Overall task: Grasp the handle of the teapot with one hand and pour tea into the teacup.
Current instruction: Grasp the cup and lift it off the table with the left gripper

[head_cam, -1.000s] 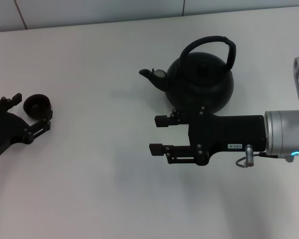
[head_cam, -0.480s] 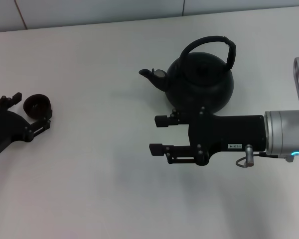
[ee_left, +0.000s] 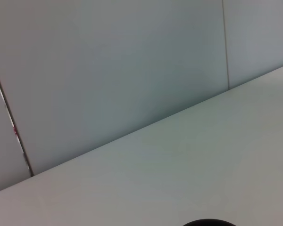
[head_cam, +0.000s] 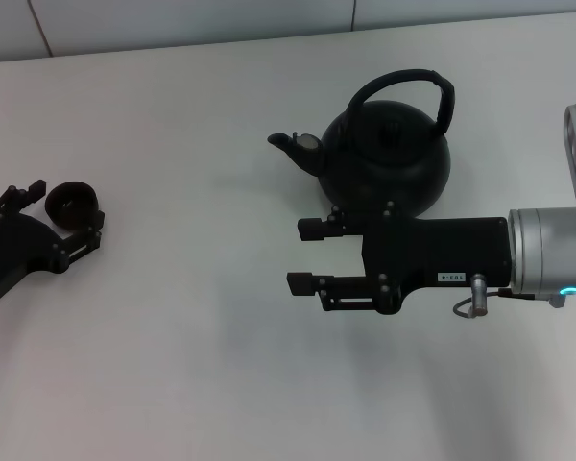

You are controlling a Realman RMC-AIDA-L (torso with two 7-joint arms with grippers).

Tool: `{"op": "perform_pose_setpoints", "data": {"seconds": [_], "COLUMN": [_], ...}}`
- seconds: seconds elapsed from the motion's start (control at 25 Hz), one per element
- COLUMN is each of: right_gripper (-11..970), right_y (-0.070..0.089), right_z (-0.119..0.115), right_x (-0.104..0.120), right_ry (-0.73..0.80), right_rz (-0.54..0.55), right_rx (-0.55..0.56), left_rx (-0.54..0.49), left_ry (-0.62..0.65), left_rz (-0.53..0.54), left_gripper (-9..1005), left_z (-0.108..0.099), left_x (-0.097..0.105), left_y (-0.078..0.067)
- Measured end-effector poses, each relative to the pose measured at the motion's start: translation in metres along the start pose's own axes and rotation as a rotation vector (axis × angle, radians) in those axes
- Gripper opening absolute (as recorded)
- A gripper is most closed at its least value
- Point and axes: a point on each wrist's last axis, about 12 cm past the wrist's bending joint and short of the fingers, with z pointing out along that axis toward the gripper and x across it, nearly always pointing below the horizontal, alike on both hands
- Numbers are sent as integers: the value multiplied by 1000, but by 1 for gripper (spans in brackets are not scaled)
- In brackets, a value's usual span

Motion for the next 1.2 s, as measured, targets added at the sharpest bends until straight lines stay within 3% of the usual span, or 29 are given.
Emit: {"op": "perform_pose_setpoints", "data": {"seconds": [0.32, 0.56, 0.88, 1.2], "right_gripper": [641, 641, 640, 640], "right_y": [-1, -2, -3, -3], "right_z": [-1, -1, 0, 0], "right_x": [-1, 0, 0, 0], "right_ry": [0, 3, 3, 3], "right_rz": [-2, -2, -3, -3], "right_rx": [4, 14, 15, 14], "left_rx": [1, 2, 11, 139], "left_ry": [1, 0, -17, -78], "left_rz": [-2, 0, -7, 10], "left_gripper": [856, 694, 693, 700], "left_z": [1, 2, 2, 4], "left_x": [-1, -1, -3, -13], "left_y": [0, 0, -1, -16]}}
